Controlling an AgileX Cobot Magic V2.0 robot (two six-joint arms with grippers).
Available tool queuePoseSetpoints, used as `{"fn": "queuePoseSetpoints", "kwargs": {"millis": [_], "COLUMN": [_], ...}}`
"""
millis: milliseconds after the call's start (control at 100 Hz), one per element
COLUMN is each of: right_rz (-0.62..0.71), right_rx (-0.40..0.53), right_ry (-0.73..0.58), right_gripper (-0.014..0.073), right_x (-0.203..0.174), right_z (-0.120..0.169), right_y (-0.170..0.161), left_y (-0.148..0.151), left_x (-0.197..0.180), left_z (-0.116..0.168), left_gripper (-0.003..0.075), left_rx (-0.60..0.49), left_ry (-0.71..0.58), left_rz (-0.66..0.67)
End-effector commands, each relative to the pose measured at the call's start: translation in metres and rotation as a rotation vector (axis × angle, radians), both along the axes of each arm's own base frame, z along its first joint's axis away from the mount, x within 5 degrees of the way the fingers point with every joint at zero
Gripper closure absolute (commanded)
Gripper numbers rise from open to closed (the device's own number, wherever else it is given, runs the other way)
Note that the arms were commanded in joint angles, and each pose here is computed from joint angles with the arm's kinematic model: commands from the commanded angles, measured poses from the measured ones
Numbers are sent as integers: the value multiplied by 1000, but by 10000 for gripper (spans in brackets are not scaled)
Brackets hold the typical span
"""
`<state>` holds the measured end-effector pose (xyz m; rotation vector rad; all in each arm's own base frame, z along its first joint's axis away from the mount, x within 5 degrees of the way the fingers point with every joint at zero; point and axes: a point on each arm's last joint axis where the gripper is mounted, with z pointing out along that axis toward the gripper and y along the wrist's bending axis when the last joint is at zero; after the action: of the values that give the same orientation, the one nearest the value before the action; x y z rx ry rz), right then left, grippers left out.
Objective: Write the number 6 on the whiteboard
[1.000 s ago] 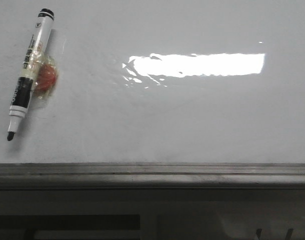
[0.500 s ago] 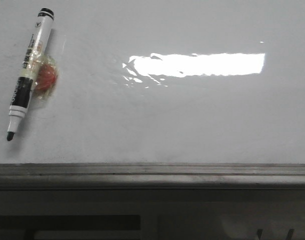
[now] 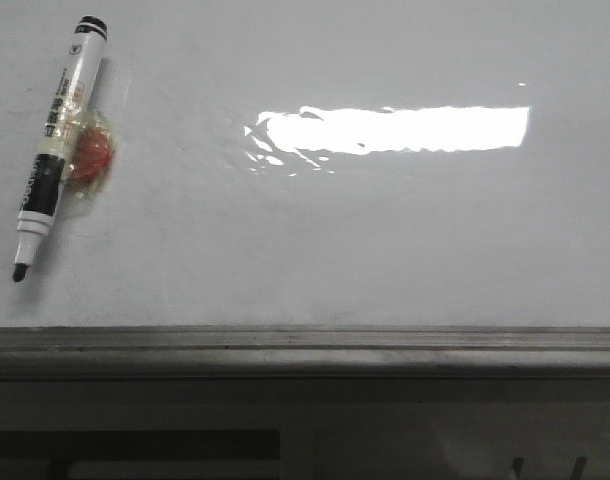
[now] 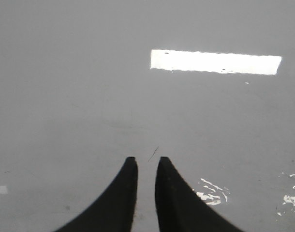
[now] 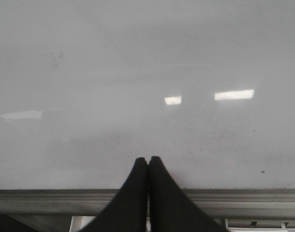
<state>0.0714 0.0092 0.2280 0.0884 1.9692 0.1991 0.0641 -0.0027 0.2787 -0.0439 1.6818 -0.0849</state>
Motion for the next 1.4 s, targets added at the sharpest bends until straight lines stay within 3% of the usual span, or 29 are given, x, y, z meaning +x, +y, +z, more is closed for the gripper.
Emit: {"fn": "queuePoseSetpoints", "kwargs": {"millis": [0,80,310,560,940,1390], "right_rz": [-20,-20,-36,-39,-40,-40], "right_rx": [0,0,-15,-19,-19,-21], "right_ry": [-72,-72,-126,-140,-142,-144], "right_gripper": [658,658,658,658,658,658], "right_x": [5,5,7,7,7,7], "right_z": [16,16,20,21,22,22], "right_y": [-2,-2,-3,-4,-4,-4], "left_y": [0,1,1,-15,-54,-89], "left_x": [3,6,12,16,15,53], "left_z": [19,21,25,21,12,-5], "left_gripper": [446,374,372,275,276,276], "left_rx": [-10,-33,-55,-34,3,26], "left_ry": [-117,-160,-207,-152,-61,185], "left_rz": [2,6,7,-191,-593,-628]}}
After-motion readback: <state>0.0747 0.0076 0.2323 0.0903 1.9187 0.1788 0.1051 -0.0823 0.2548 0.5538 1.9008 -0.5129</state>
